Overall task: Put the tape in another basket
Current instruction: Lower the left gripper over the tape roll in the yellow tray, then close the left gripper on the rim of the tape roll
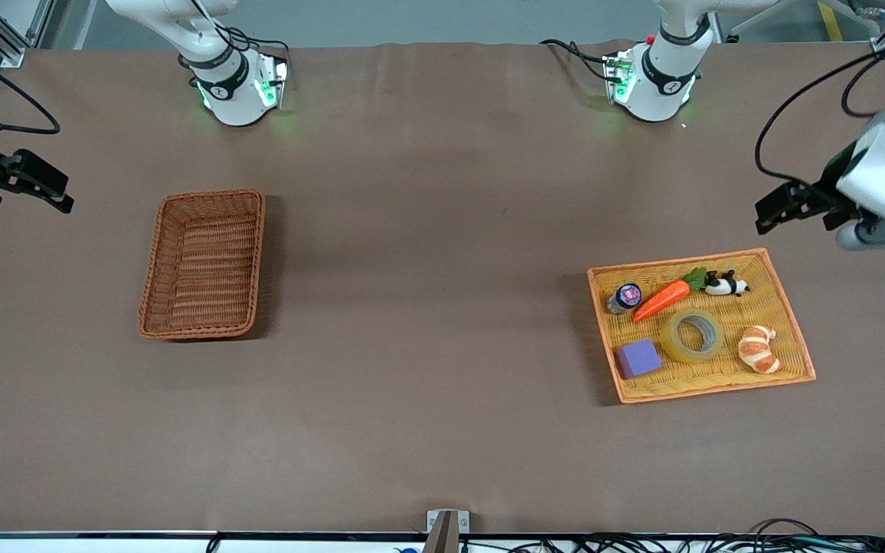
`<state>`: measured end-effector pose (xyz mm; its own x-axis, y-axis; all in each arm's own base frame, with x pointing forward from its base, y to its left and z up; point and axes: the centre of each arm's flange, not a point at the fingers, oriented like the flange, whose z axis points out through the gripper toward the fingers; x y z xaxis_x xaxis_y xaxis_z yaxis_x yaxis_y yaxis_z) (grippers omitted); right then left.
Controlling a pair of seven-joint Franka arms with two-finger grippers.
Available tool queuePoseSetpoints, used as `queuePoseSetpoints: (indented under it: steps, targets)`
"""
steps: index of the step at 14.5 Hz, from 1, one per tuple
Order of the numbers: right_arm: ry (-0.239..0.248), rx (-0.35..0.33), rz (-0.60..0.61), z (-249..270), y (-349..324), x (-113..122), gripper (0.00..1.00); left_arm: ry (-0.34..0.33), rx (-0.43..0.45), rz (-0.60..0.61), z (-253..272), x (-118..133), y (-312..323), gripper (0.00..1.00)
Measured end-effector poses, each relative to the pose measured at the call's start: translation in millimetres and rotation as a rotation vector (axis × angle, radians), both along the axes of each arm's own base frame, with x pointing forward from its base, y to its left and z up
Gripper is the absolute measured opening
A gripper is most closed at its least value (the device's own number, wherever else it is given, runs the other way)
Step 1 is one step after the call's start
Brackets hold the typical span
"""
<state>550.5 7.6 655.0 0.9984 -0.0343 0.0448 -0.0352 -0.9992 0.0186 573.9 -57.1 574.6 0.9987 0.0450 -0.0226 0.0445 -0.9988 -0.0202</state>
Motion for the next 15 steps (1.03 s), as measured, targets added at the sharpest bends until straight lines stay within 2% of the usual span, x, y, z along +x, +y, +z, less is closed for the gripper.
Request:
queuePoseSetpoints:
  steps: [4,6,10,15]
  targets:
    - [0.0,0.0,0.0,0,0,0,1.0,0.107,0.007,0.038,-66,26,17,1.0]
    - [0.002,0.0,-0.001,0,0,0,1.0,0.136,0.004,0.058,-104,41,33,1.0]
    - [0.0,0.0,-0.001,0,-1,0,1.0,0.137,-0.003,0.073,-179,71,43,1.0]
    - [0.0,0.0,-0.004,0,-2,0,1.0,0.094,-0.014,0.079,-253,95,59,0.98]
